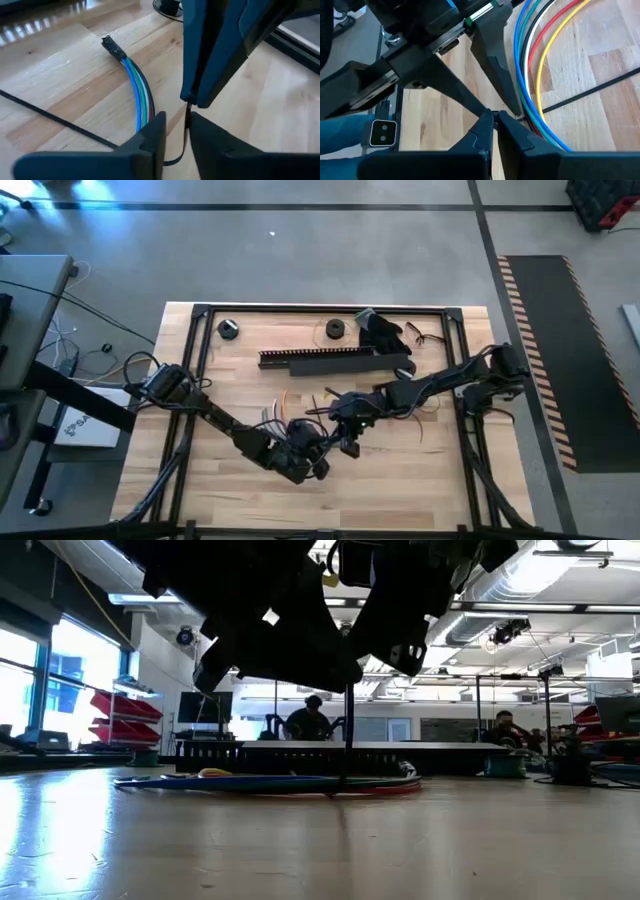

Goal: Ziptie cables
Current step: Wrap the black zip tie around the cables

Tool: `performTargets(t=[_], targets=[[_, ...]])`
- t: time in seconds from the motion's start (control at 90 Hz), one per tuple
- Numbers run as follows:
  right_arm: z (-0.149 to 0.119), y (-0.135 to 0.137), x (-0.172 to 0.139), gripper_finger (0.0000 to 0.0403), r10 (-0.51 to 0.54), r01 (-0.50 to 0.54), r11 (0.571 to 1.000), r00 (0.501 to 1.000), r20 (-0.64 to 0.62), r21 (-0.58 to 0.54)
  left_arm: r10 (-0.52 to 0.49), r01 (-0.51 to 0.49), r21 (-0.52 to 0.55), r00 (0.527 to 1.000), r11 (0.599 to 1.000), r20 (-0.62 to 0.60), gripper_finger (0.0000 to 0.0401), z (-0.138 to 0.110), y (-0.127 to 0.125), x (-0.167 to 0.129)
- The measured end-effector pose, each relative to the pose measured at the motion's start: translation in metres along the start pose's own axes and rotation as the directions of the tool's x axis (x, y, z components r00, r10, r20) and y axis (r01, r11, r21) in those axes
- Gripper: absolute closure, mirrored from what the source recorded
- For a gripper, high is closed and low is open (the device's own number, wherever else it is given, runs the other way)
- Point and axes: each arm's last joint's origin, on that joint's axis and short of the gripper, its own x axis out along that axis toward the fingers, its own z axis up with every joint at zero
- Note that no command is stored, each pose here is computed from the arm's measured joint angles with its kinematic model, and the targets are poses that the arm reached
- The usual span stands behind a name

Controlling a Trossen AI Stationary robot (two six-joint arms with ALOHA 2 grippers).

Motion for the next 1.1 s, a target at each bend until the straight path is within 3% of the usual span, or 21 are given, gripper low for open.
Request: performTargets(t=[0.122,0.533,0.711,0.9,1.033,1.1], targets=[[0.000,0.000,0.000,0.0403,-0.002,0.002,1.000,1.000,0.001,0.002,-0.005,0.005,-0.013,1.000,1.000,-0.012,0.0397,0.001,0.001,0.001],[0.003,0.002,-0.001,0.0396,0.029,-0.029,0.999,0.999,0.022,0.030,-0.031,0.030,-0.011,0.999,0.999,-0.038,0.0401,-0.007,-0.004,-0.007],[0.020,-0.003,-0.024,0.0330,0.044,-0.049,0.998,0.993,0.114,0.047,-0.033,0.034,0.018,0.996,0.999,-0.077,0.0401,-0.013,-0.004,-0.010],[0.030,-0.014,-0.045,0.0253,0.027,-0.027,1.000,0.984,0.174,-0.005,-0.043,0.045,0.028,0.995,0.999,-0.095,0.0401,-0.013,-0.004,-0.010],[0.008,-0.038,-0.031,0.0220,-0.073,0.081,0.996,0.984,0.161,-0.041,-0.064,0.071,0.048,0.989,0.996,-0.132,0.0401,-0.013,-0.004,-0.009],[-0.005,-0.057,-0.024,0.0208,-0.082,0.086,0.996,0.977,0.197,-0.016,-0.079,0.086,0.044,0.985,0.995,-0.156,0.0401,-0.013,-0.004,-0.008]])
